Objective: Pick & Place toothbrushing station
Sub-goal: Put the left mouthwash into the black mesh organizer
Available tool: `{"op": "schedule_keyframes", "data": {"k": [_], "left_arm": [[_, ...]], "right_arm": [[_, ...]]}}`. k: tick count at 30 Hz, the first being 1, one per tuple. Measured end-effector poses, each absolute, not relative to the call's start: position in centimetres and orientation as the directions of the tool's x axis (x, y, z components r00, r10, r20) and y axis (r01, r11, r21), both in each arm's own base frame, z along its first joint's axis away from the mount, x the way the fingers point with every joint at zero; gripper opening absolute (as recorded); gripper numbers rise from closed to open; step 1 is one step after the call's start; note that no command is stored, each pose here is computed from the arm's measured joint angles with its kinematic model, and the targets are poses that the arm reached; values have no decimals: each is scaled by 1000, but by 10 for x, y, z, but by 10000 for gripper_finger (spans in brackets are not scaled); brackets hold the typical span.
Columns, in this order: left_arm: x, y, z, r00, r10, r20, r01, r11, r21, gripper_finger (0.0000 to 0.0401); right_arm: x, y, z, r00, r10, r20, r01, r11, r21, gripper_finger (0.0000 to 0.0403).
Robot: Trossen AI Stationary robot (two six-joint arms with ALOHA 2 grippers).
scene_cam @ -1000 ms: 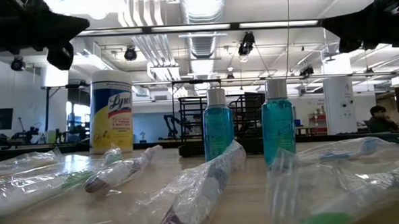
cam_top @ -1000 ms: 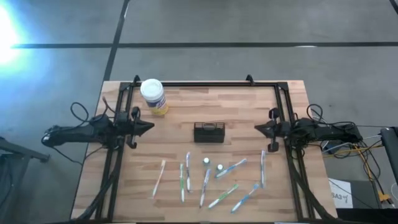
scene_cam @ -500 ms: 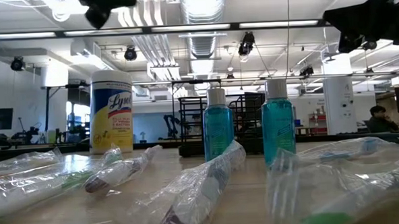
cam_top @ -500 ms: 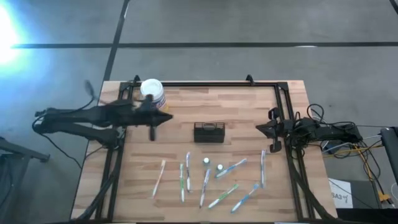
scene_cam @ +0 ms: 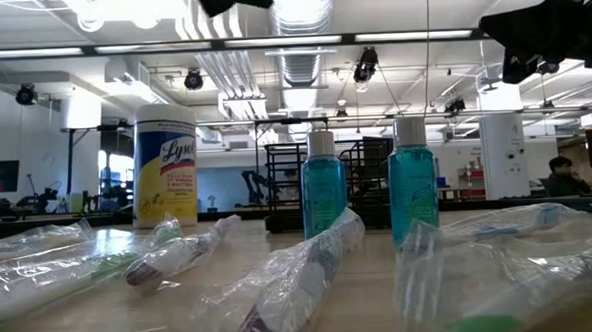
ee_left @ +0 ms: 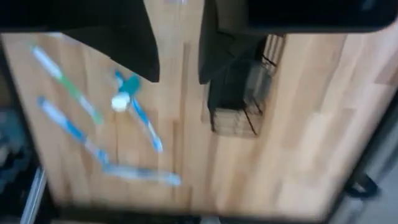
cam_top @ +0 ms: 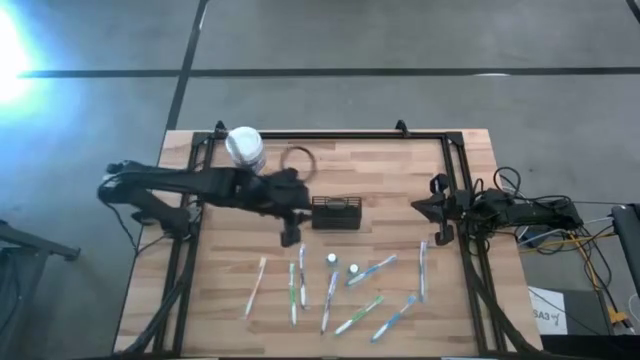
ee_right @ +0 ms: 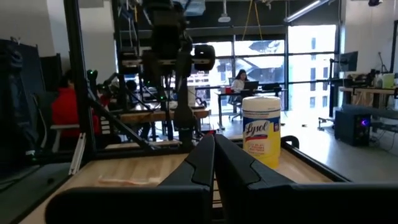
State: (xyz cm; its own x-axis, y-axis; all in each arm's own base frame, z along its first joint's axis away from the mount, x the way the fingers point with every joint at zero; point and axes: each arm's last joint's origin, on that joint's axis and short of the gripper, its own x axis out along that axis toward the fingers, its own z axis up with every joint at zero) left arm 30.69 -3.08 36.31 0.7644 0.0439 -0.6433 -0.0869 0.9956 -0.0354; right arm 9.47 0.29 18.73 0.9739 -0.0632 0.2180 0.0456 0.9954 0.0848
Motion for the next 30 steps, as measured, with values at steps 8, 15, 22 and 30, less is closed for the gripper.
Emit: {"op": "schedule_keyframes", "data": {"k": [8,15,22,30], "left_arm": [[373,-64,356,597,9,-802,26,999,30,180],[413,-78,327,486,-109,-867,164,986,-32,199],[424,-81,303,415,-127,-901,176,983,-57,202],[428,-82,280,355,-118,-928,170,984,-60,202]], "right_arm": [[97,3,184,980,-63,186,40,992,121,8],[98,3,182,984,-63,165,43,992,119,8],[98,3,182,986,-62,157,44,992,117,8],[99,3,180,988,-62,139,45,992,119,8]]}}
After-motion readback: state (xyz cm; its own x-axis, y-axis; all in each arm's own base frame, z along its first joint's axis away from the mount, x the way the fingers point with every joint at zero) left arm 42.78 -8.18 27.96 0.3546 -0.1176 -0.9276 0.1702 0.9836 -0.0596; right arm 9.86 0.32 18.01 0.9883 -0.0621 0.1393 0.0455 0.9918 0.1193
